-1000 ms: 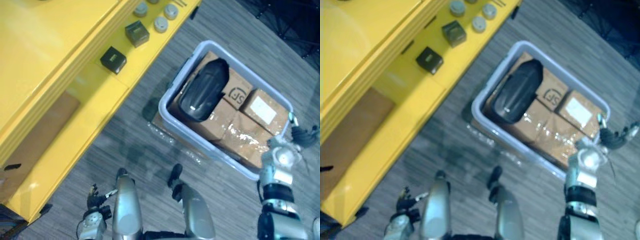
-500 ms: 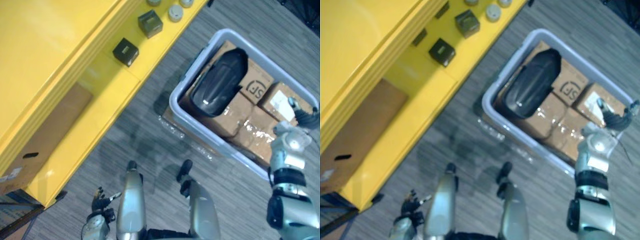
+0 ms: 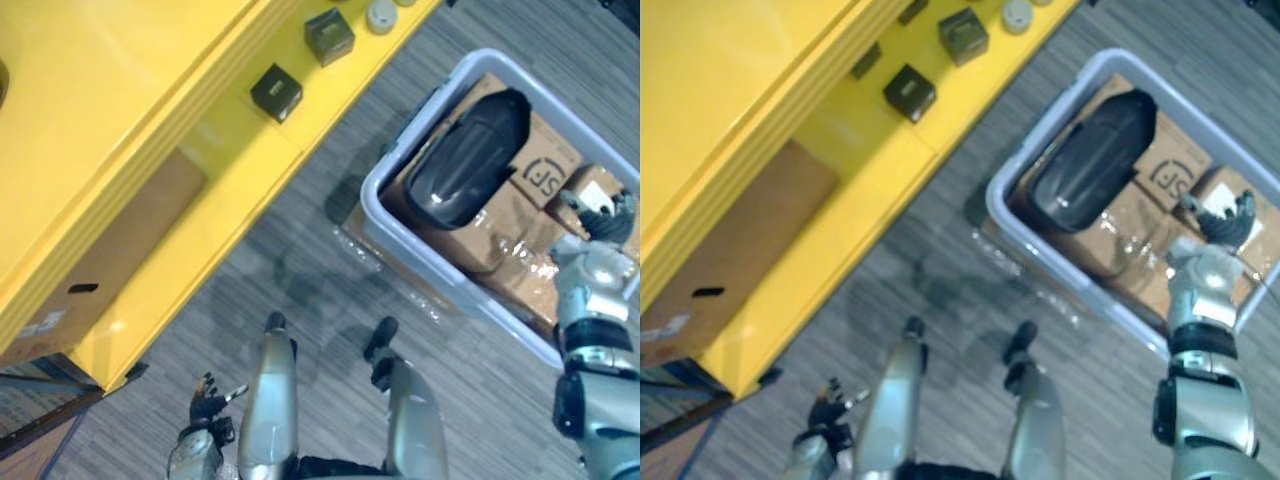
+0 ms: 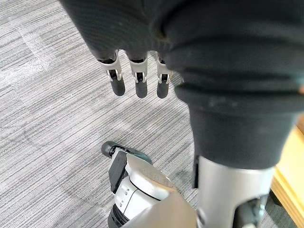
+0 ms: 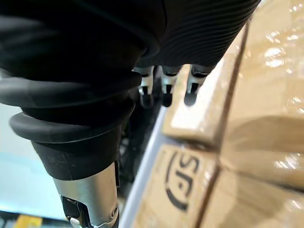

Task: Walk over and take plastic housings, then place them on the shelf

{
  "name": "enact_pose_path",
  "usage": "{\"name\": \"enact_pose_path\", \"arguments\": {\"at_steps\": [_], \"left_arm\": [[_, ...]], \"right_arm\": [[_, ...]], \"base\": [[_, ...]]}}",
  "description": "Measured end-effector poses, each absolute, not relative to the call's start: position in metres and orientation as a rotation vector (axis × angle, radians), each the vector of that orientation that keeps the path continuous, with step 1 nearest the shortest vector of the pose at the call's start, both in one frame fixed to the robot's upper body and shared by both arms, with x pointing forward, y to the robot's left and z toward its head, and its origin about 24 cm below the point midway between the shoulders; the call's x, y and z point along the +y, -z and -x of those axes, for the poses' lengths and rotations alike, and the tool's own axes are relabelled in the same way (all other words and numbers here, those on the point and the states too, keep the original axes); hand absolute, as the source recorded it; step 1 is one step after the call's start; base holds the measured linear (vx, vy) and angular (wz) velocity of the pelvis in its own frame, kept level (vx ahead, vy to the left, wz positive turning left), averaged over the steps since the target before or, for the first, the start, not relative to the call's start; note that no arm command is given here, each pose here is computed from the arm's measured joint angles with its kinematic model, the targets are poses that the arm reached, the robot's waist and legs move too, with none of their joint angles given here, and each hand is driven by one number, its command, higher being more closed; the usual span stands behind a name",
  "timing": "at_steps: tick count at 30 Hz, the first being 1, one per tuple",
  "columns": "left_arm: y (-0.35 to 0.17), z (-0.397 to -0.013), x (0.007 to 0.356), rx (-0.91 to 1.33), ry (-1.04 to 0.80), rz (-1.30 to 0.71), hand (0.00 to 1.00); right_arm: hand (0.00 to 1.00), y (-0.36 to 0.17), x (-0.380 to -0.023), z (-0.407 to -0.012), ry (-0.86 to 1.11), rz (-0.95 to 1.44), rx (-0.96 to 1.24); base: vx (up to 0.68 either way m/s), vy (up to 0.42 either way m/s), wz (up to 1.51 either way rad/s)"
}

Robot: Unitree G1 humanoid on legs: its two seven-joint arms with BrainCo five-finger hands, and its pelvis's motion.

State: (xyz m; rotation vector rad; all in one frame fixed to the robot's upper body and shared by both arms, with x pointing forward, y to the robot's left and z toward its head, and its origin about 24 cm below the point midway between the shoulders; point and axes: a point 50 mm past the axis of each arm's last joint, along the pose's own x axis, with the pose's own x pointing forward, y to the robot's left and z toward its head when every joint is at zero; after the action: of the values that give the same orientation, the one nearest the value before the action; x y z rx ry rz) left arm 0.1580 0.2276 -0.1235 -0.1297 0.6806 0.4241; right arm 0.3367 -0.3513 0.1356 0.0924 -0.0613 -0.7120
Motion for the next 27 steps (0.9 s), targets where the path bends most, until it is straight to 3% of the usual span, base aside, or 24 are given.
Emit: {"name": "enact_pose_path", "arguments": {"at_steps": [27], "left_arm": [[0.132,-0.153,0.205,0.715,-0.333,0.145,0.0]], "right_arm": [[0.0,-0.172,-0.352,-0.358,0.671,0.068,0.039]], "base": [[0.0,0.048,0.04]]}}
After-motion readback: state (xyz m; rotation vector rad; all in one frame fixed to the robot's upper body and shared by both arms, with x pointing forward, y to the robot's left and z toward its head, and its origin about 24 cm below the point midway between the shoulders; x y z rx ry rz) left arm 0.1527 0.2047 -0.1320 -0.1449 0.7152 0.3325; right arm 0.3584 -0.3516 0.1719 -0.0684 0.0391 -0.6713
